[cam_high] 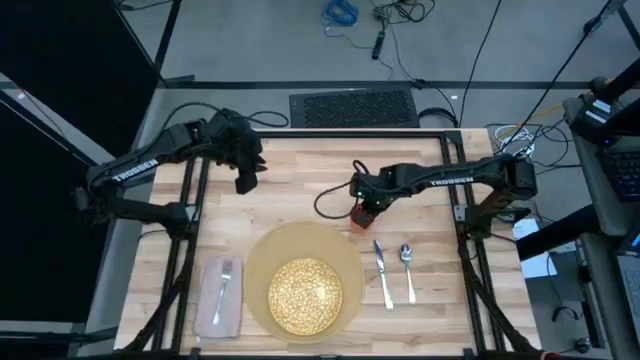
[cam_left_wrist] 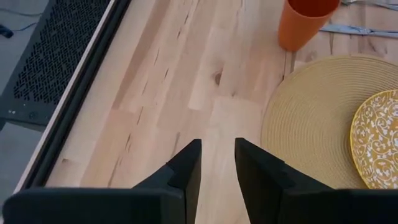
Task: Set table place
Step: Put the orange cup to the top right of the light brown mat, then return to Home Position
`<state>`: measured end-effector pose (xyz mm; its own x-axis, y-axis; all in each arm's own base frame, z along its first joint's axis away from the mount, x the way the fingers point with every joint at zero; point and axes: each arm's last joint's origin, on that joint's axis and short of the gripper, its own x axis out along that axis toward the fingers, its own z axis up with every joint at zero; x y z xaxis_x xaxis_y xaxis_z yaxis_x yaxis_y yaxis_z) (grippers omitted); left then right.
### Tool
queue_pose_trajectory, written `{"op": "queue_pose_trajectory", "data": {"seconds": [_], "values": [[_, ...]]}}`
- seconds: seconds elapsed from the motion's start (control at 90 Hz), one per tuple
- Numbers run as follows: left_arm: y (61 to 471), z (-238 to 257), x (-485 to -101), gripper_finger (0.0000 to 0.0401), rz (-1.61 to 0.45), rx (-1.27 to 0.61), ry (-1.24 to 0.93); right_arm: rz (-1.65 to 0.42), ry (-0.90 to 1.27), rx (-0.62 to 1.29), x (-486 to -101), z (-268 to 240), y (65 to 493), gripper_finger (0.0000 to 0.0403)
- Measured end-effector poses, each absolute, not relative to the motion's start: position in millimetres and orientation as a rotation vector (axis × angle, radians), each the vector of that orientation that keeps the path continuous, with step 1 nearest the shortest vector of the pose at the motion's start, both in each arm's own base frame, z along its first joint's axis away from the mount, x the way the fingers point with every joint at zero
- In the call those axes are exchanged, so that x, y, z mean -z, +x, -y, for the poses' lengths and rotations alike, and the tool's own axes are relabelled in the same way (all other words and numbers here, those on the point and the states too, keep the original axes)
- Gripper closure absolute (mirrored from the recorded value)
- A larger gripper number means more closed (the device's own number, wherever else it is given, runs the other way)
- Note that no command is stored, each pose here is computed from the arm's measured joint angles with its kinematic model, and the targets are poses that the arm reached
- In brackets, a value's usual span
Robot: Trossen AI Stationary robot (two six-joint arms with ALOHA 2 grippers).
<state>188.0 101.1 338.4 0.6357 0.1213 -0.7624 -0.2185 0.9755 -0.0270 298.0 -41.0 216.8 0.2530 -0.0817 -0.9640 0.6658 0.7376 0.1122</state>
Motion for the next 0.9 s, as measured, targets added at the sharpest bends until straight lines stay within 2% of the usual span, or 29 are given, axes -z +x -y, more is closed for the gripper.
{"op": "queue_pose_trajectory", "data": {"seconds": [0.178,0.489,0.689,0.9], "values": [[188.0,-101.0,-338.4,0.0318,-0.86,-0.192,-0.123,-1.214,0.582,0.555,-216.6,41.3,298.4,0.0386],[188.3,-100.5,-338.6,0.0318,-0.853,-0.175,-0.129,-1.223,0.611,0.541,-221.5,40.8,299.1,0.0293],[188.3,-100.5,-338.6,0.0318,-0.853,-0.175,-0.129,-1.22,0.607,0.498,-248.3,40.7,304.6,0.0257],[189.9,-101.3,-340.0,0.0318,-0.831,-0.178,-0.119,-1.312,0.542,0.478,-288.0,40.0,297.5,0.0248]]}}
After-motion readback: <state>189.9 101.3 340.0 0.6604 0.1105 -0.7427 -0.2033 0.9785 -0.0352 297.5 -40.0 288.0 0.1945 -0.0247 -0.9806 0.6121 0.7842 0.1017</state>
